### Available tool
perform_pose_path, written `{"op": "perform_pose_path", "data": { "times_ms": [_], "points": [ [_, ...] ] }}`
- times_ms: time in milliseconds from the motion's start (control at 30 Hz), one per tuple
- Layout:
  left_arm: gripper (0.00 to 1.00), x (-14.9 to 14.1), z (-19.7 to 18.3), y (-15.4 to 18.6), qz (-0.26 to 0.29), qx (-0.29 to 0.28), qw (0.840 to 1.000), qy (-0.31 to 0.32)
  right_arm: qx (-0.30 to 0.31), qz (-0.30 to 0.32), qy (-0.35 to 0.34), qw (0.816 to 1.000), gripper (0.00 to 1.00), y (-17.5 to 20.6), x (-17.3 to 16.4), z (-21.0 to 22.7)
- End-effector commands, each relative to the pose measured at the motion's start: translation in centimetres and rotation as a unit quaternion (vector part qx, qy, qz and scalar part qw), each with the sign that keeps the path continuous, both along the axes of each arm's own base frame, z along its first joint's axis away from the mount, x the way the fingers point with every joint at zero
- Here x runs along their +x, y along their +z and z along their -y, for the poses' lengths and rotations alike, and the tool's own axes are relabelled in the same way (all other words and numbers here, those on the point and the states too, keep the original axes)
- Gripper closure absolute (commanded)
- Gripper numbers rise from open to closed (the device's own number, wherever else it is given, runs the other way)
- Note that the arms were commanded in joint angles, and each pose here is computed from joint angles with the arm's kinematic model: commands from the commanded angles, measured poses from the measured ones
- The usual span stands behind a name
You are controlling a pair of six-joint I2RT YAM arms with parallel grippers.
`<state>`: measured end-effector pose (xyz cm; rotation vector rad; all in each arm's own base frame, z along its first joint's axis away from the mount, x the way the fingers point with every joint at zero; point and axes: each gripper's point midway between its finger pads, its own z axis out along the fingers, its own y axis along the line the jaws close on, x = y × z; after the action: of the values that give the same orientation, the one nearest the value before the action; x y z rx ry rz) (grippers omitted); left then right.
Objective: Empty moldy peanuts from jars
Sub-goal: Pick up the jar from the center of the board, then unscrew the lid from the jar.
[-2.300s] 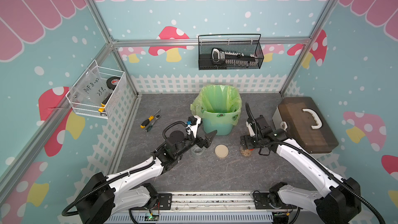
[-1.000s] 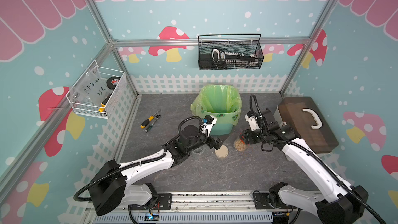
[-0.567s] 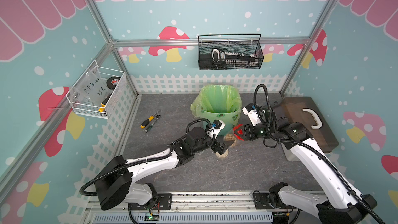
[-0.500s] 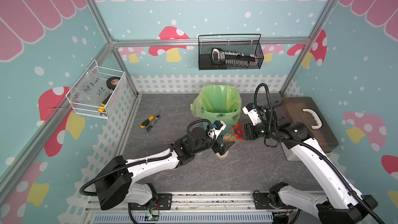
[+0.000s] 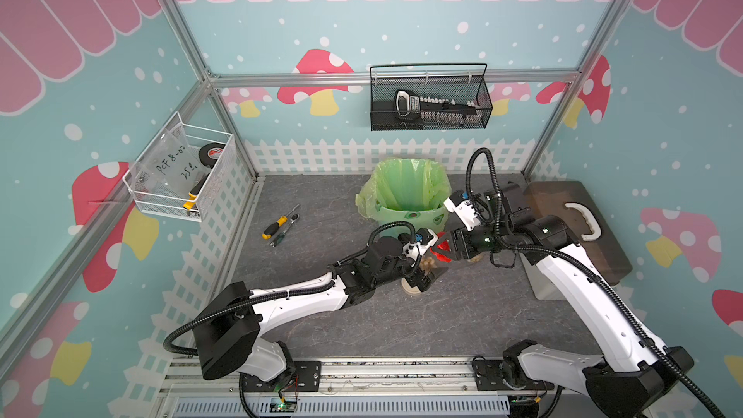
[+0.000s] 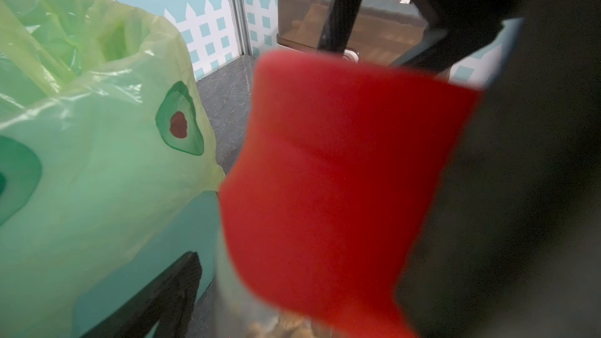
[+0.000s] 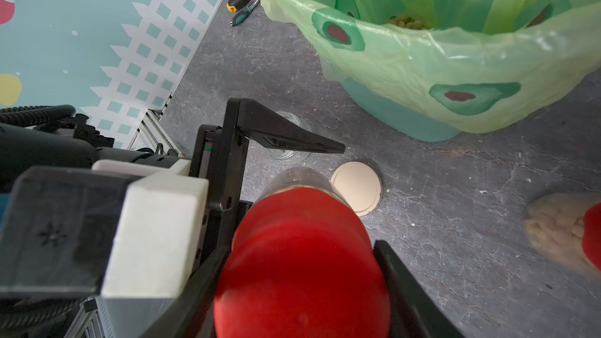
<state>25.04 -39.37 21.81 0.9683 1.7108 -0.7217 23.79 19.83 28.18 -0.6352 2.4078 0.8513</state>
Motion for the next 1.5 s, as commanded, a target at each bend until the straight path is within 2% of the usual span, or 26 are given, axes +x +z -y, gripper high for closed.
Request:
{"op": "perform_pose_path", "data": {
  "times_ms": [0,100,233,367,600,733,833,900,1133,1267,1467],
  "points": [
    [0.03,-0.2,0.0,0.2,0.017,0.016,1.0,-0.001,0.019,0.014,0.034,0.999,0.5,1.3,-0.9,-0.7],
    [0.11,-0.7,0.1,0.8,0.015,0.002,1.0,-0.011,0.018,0.014,0.036,0.999,0.5,1.1,-1.0,-0.7],
    [0.28,-1.2,0.3,1.1,0.008,-0.006,1.0,-0.026,0.02,0.017,0.039,0.999,0.49,1.4,-1.1,-0.7],
    [0.37,-1.4,0.4,1.2,0.003,-0.009,0.999,-0.031,0.023,0.022,0.041,0.999,0.46,1.7,-1.0,-0.8],
    [0.37,-1.5,0.2,1.9,0.0,-0.027,0.999,-0.03,0.044,0.049,0.018,0.998,0.34,2.8,-0.9,-0.6],
    [0.35,-1.4,-0.1,2.3,-0.005,-0.041,0.999,-0.029,0.052,0.087,-0.045,0.994,0.25,3.4,-0.4,0.9],
    [0.34,-1.5,-0.3,2.8,-0.007,-0.056,0.998,-0.033,0.099,0.126,-0.092,0.983,0.21,4.4,-0.3,1.6],
    [0.34,-1.6,-0.4,3.1,-0.01,-0.066,0.997,-0.035,0.147,0.155,-0.107,0.971,0.21,5.4,-0.6,1.6],
    [0.33,-1.9,-1.2,4.5,-0.015,-0.103,0.994,-0.045,0.218,0.218,-0.118,0.944,0.19,6.8,-1.1,1.5],
    [0.33,-2.0,-2.0,5.3,-0.021,-0.13,0.99,-0.051,0.232,0.243,-0.119,0.934,0.18,7.4,-0.7,0.9],
    [0.32,-1.7,-3.1,6.0,-0.031,-0.161,0.985,-0.051,0.221,0.274,-0.09,0.932,0.18,7.8,-0.8,-2.2]
  ]
}}
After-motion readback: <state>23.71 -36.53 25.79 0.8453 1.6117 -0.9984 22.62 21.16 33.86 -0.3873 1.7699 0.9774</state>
